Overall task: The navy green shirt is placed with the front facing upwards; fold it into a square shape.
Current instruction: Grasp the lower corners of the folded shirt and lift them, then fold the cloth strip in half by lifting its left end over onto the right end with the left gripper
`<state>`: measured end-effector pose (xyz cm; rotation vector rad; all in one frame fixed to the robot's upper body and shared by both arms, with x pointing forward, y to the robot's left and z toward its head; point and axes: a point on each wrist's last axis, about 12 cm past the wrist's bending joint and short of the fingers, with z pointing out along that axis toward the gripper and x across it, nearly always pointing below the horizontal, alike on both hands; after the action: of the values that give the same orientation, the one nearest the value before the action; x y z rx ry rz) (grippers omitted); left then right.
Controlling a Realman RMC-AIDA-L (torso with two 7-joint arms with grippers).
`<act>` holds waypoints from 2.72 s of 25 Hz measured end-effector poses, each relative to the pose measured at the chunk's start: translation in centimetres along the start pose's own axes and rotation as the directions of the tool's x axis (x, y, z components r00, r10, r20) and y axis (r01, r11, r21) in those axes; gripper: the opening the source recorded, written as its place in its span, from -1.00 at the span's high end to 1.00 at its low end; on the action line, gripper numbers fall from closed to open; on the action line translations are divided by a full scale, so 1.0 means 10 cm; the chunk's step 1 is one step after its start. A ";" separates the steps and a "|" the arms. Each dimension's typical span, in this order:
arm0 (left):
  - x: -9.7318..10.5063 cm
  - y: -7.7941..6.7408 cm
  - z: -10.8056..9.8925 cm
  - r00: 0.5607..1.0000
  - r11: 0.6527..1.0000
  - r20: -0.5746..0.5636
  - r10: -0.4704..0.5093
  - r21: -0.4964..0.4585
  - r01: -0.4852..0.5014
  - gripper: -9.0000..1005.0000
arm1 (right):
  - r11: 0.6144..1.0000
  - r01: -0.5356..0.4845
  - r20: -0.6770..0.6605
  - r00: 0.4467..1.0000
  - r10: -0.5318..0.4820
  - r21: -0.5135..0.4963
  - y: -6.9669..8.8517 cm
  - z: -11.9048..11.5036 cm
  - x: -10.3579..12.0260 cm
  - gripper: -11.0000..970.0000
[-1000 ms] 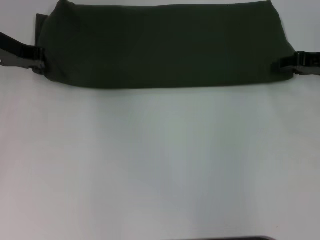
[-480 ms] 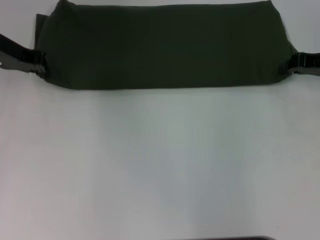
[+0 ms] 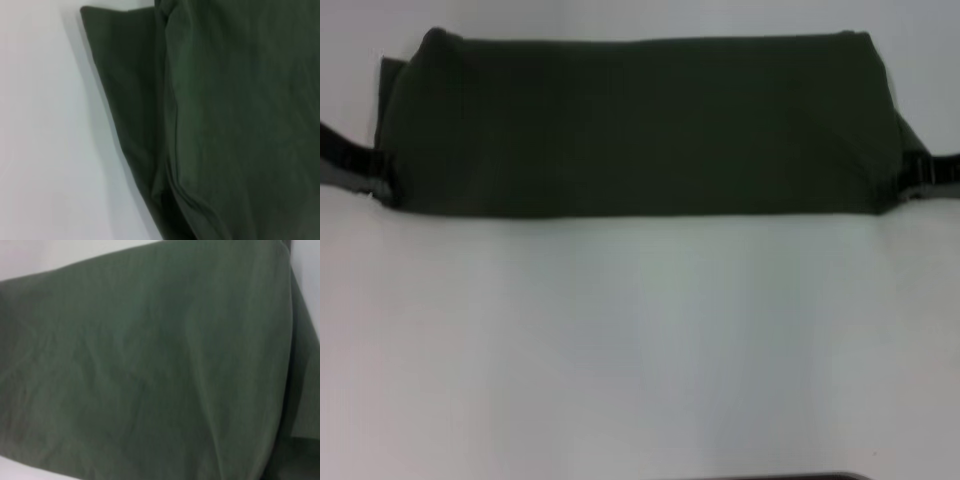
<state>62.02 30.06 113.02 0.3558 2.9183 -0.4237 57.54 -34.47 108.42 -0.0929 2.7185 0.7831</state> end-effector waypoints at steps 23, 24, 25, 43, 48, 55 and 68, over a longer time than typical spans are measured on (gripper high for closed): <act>0.59 -0.16 0.02 0.971 0.998 -0.234 0.045 0.055 -0.033 0.86 | 0.999 0.036 -0.251 0.967 -0.035 0.002 0.12 -0.10 0.33 0.85; 0.59 -0.16 0.01 0.971 0.998 -0.235 0.045 0.055 -0.033 0.86 | 0.999 0.038 -0.253 0.967 -0.036 0.000 0.12 -0.10 0.32 0.84; 0.59 -0.15 0.01 0.971 0.998 -0.236 0.045 0.055 -0.033 0.86 | 0.999 0.039 -0.256 0.966 -0.038 -0.002 0.13 -0.11 0.32 0.83; 0.56 -0.13 -0.06 0.973 0.999 -0.231 0.027 0.034 -0.020 0.34 | 1.000 -0.021 -0.241 0.970 0.018 -0.011 0.07 -0.27 0.28 0.63; 0.51 -0.11 -0.17 0.979 1.000 -0.202 0.028 0.008 -0.027 0.14 | 0.999 -0.030 -0.218 0.975 0.032 0.014 -0.02 -0.43 0.23 0.32; 0.45 0.08 -0.42 0.993 0.999 -0.113 -0.016 -0.049 0.011 -0.42 | 0.998 -0.045 -0.136 0.990 0.040 -0.034 -0.12 -0.73 0.17 0.32; 0.32 0.11 -0.51 0.988 0.988 0.151 0.030 0.147 -0.052 -0.50 | 0.928 0.131 0.155 0.985 -0.081 -0.349 0.09 -0.75 0.03 0.05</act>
<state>58.59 33.26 116.92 0.3864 2.7369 -0.6380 55.05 -37.64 114.81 -0.2543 2.3906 1.1970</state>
